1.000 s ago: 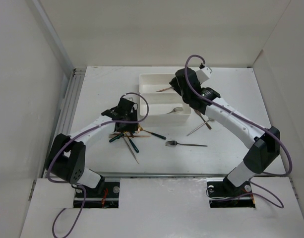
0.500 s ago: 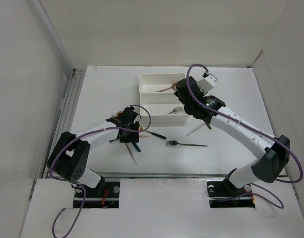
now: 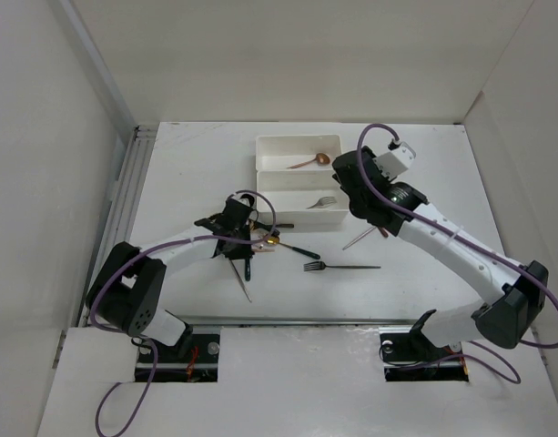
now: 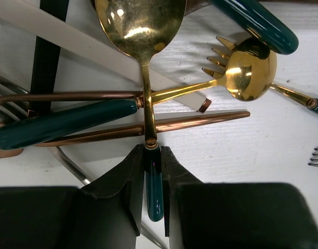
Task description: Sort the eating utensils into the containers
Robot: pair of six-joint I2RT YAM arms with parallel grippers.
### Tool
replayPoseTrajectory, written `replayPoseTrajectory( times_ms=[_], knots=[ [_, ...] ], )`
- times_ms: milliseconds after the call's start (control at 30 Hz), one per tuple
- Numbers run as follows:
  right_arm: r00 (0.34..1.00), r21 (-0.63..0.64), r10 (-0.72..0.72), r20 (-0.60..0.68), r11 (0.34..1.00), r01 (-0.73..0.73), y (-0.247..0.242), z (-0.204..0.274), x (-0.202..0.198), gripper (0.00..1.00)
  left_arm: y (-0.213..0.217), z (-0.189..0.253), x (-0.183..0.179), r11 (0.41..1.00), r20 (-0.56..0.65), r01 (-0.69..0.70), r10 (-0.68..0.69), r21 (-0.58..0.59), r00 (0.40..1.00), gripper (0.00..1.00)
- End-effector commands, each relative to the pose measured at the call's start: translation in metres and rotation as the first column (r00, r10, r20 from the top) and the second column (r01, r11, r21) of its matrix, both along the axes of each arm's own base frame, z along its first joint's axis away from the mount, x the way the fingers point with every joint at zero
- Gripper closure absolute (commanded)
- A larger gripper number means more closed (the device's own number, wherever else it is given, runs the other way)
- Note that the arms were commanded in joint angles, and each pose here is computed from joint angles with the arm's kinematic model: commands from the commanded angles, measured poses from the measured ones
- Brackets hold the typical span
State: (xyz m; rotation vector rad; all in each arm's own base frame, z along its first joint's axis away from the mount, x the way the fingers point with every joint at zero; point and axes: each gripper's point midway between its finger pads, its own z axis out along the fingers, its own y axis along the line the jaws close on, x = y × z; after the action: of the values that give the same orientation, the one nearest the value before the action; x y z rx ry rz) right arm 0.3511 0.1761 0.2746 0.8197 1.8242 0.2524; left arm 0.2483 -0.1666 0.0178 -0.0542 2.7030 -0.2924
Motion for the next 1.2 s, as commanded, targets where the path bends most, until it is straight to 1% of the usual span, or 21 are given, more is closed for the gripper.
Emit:
replayPoseTrajectory(
  times_ms=[0,167,233,300,367,567,633,667,733,767,800,833,867,933,967,1000,1033,1067,1100,1133,1167],
  knots=[
    [0.998,0.01,-0.041,0.04,0.999,0.04,-0.012,0.014,-0.005,0.43,0.025,-0.02,-0.021,0.996,-0.08,-0.037,0.043,0.08,0.996,1.0],
    [0.997,0.011,-0.046,0.056,0.999,0.046,-0.013,0.022,-0.008,0.43,0.031,-0.008,-0.011,0.993,-0.055,-0.07,0.075,0.093,0.996,1.0],
    [0.997,-0.016,-0.023,0.076,1.0,0.024,-0.011,0.033,-0.007,0.43,0.033,0.015,0.007,0.991,0.011,-0.087,0.086,0.098,0.996,1.0],
    [0.997,-0.034,-0.013,0.078,0.999,0.015,-0.01,0.034,-0.007,0.43,0.036,0.034,0.013,0.99,0.047,-0.091,0.086,0.112,0.995,1.0],
    [0.995,-0.025,0.006,0.098,1.0,-0.003,-0.006,0.043,-0.004,0.43,0.037,0.059,0.029,0.99,0.095,-0.104,0.095,0.091,0.991,1.0],
    [0.981,-0.079,0.114,0.156,0.992,-0.103,0.007,0.065,0.003,0.43,0.051,0.106,0.045,0.989,0.17,-0.14,0.13,0.047,0.977,1.0],
    [0.97,-0.113,0.139,0.201,0.987,-0.118,0.008,0.078,0.006,0.41,0.05,0.121,0.054,0.993,0.216,-0.113,0.103,0.036,0.971,1.0],
    [0.964,-0.134,0.17,0.206,0.98,-0.144,0.013,0.077,0.008,0.41,0.048,0.132,0.067,0.997,0.293,-0.062,0.046,0.046,0.955,1.0],
    [0.952,-0.15,0.175,0.25,0.979,-0.14,0.008,0.087,0.019,0.37,0.045,0.158,0.097,0.996,0.444,0.013,-0.049,0.083,0.895,1.0],
    [0.953,-0.185,0.193,0.233,0.971,-0.151,0.005,0.079,0.026,0.35,0.042,0.183,0.13,0.993,0.578,0.02,-0.086,0.12,0.811,1.0],
    [0.949,-0.174,0.212,0.233,0.969,-0.174,-0.005,0.08,0.037,0.35,0.046,0.196,0.148,0.967,0.635,0.061,-0.209,0.247,0.743,1.0],
    [0.948,-0.167,0.227,0.224,0.967,-0.193,-0.007,0.075,0.046,0.35,0.045,0.212,0.165,0.951,0.683,0.058,-0.261,0.304,0.683,1.0],
    [0.945,-0.166,0.244,0.216,0.963,-0.211,-0.01,0.07,0.056,0.35,0.039,0.255,0.191,0.944,0.784,0.027,-0.288,0.328,0.549,1.0],
    [0.931,-0.167,0.292,0.22,0.951,-0.259,-0.019,0.071,0.072,0.37,0.027,0.266,0.222,0.897,0.797,0.043,-0.411,0.44,0.443,1.0],
    [0.925,-0.174,0.303,0.228,0.948,-0.267,-0.019,0.071,0.081,0.37,0.023,0.291,0.237,0.855,0.795,0.022,-0.491,0.518,0.356,1.0],
    [0.923,-0.197,0.318,0.216,0.94,-0.277,-0.021,0.066,0.087,0.37,0.013,0.286,0.258,0.84,0.793,0.019,-0.519,0.543,0.318,1.0],
    [0.918,-0.203,0.332,0.219,0.935,-0.289,-0.024,0.068,0.094,0.37,-0.003,0.288,0.268,0.826,0.789,0.047,-0.551,0.561,0.273,1.0],
    [0.913,-0.21,0.338,0.228,0.933,-0.293,-0.025,0.071,0.099,0.37,-0.01,0.29,0.279,0.814,0.782,0.05,-0.571,0.579,0.249,1.0],
    [0.915,-0.229,0.349,0.204,0.925,-0.302,-0.026,0.063,0.107,0.37,-0.018,0.315,0.292,0.805,0.787,0.031,-0.587,0.592,0.189,1.0],
    [0.911,-0.238,0.362,0.197,0.919,-0.314,-0.023,0.061,0.11,0.37,-0.039,0.293,0.306,0.781,0.762,0.092,-0.624,0.618,0.174,1.0],
    [0.912,-0.236,0.358,0.2,0.921,-0.309,-0.027,0.063,0.114,0.37,-0.055,0.293,0.31,0.765,0.752,0.11,-0.644,0.634,0.143,1.0]
  ],
)
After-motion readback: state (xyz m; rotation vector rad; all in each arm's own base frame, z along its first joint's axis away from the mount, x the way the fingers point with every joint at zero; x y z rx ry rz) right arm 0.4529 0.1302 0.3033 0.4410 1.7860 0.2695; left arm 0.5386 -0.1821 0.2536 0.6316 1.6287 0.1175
